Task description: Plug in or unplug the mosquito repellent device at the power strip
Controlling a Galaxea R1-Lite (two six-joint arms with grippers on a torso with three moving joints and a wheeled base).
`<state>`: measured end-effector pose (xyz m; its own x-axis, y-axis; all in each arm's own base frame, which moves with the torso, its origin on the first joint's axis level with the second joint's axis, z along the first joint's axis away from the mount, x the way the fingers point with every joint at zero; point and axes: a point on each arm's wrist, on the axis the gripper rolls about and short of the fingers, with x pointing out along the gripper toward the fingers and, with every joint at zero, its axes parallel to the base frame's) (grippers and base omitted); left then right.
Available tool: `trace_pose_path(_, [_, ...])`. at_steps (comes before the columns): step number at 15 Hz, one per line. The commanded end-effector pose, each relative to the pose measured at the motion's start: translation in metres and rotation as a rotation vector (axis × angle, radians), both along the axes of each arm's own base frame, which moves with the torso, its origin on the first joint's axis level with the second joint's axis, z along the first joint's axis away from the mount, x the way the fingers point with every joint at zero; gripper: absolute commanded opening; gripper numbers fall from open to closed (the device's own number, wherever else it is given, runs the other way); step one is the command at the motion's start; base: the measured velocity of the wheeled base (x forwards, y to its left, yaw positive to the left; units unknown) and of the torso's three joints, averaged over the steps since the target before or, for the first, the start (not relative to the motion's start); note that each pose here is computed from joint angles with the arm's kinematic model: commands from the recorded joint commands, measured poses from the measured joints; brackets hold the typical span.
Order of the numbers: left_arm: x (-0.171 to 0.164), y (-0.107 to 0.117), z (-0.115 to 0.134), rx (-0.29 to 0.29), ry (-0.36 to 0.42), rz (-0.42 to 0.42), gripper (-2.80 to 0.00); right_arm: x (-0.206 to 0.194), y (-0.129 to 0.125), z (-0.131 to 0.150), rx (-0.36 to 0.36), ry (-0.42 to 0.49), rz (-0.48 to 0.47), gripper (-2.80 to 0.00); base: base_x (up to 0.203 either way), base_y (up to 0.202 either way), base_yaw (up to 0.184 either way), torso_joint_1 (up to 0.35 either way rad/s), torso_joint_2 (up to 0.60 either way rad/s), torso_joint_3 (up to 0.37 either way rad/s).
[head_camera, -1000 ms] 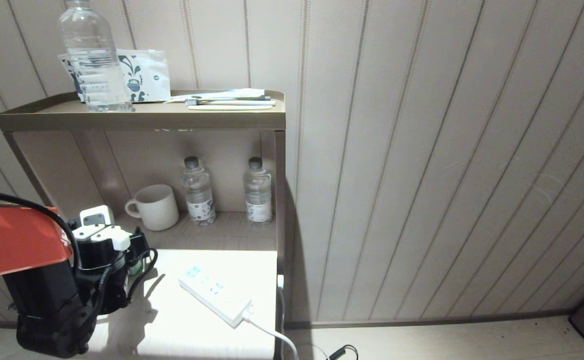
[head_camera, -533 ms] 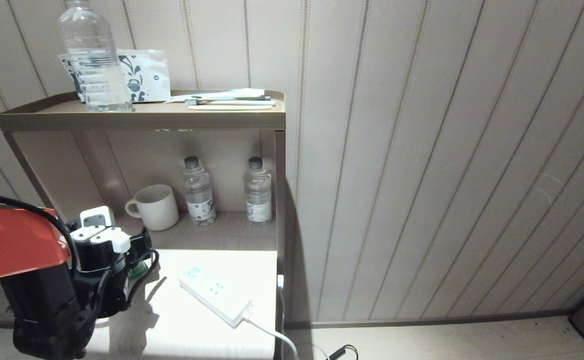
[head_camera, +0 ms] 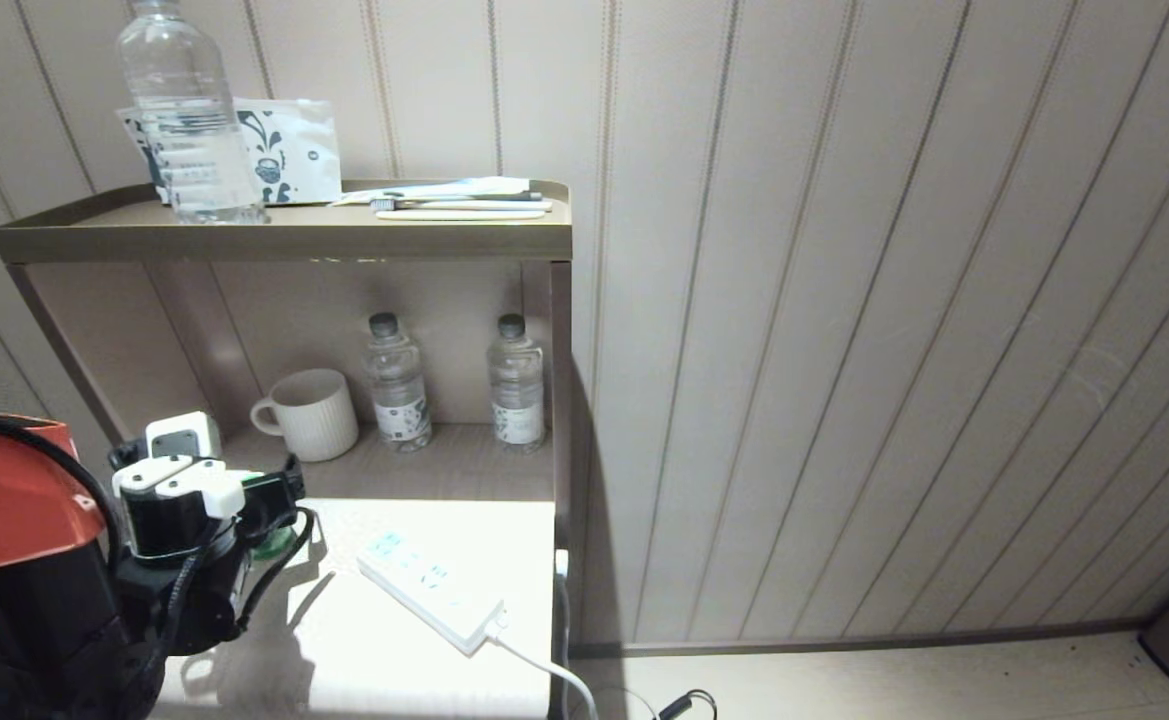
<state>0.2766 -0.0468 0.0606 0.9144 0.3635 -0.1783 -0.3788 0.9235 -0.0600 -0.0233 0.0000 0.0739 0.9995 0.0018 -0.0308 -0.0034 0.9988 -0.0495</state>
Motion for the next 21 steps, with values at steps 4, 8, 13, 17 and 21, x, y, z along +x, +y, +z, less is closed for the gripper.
trace_pose_path(4, [-0.033, 0.006, 0.045, 0.01, -0.142, -0.01, 0.0, 0.0, 0.0, 0.0, -0.001, 0.001, 0.001, -2.8, 0.0, 0.0, 0.0, 0.0, 0.0, 0.0])
trace_pose_path(8, [-0.083, 0.016, 0.093, 0.027, -0.305, -0.034, -2.8, 0.0, 0.0, 0.0, -0.001, 0.001, 0.001, -2.8, 0.0, 0.0, 0.0, 0.0, 0.0, 0.0])
trace_pose_path(13, [-0.179, 0.036, 0.144, 0.067, -0.4, -0.068, -2.8, 0.0, 0.0, 0.0, -0.001, 0.001, 0.0, -2.8, 0.0, 0.0, 0.0, 0.0, 0.0, 0.0])
trace_pose_path(17, [-0.268, 0.054, 0.129, 0.108, -0.326, -0.18, -2.8, 0.0, 0.0, 0.0, -0.001, 0.001, 0.001, -2.8, 0.0, 0.0, 0.0, 0.0, 0.0, 0.0])
trace_pose_path(21, [-0.282, 0.052, 0.069, 0.126, -0.101, -0.23, -2.8, 0.0, 0.0, 0.0, -0.001, 0.001, 0.0, -2.8, 0.0, 0.0, 0.0, 0.0, 0.0, 0.0])
